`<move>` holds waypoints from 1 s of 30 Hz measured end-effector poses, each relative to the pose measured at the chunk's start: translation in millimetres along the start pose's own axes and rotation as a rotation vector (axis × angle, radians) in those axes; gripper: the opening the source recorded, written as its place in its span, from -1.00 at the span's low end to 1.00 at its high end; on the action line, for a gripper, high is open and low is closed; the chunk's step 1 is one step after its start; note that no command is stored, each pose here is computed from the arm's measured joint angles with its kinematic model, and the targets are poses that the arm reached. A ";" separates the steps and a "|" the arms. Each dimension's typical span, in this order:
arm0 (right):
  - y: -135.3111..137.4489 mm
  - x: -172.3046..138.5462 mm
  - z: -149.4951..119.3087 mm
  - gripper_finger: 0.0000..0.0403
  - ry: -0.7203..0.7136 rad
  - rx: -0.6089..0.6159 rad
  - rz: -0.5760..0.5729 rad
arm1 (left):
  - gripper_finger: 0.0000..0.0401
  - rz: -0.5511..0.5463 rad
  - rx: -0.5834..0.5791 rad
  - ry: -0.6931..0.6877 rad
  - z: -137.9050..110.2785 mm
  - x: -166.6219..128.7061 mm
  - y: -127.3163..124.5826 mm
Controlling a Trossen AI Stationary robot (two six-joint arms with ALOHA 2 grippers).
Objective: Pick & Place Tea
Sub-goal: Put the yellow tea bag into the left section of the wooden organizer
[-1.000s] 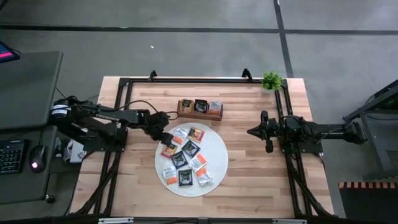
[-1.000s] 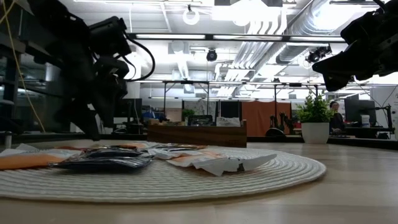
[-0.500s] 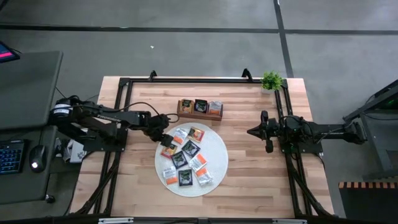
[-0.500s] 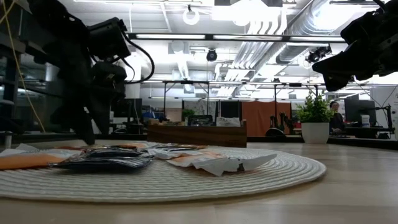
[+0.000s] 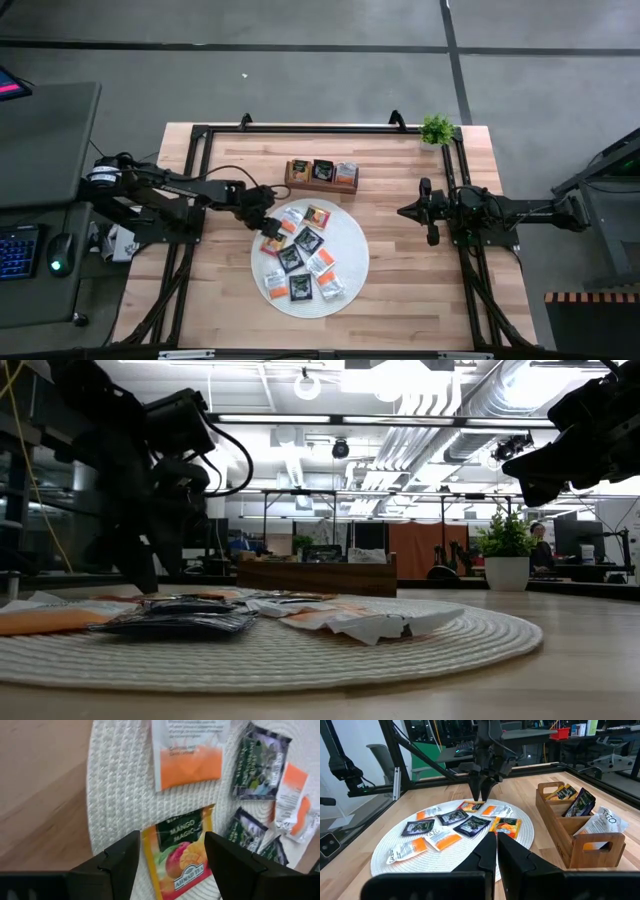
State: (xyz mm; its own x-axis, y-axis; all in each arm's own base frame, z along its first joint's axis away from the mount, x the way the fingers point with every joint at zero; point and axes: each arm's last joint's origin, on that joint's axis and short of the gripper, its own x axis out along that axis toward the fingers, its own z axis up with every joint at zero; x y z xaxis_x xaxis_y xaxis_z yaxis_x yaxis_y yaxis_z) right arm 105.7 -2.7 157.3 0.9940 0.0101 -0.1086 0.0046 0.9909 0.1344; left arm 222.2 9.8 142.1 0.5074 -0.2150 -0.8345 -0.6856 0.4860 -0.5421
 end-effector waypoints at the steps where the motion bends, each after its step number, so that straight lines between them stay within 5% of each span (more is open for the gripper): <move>1: 0.0 0.0 0.0 -0.94 0.000 0.000 0.000 | 0.10 0.000 0.000 0.000 0.0 0.0 0.0; 30: 0.0 0.0 0.0 -0.94 0.000 0.000 0.000 | 0.10 -0.078 0.019 0.040 0.7 4.8 -5.8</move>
State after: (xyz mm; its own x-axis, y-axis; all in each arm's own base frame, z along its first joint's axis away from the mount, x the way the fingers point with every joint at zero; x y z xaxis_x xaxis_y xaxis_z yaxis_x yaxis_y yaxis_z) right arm 105.7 -2.7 157.3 0.9940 0.0098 -0.1086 0.0049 0.9909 0.1344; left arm 229.0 6.6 141.4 0.5368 -0.2865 -0.7936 -0.6346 0.4828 -0.6035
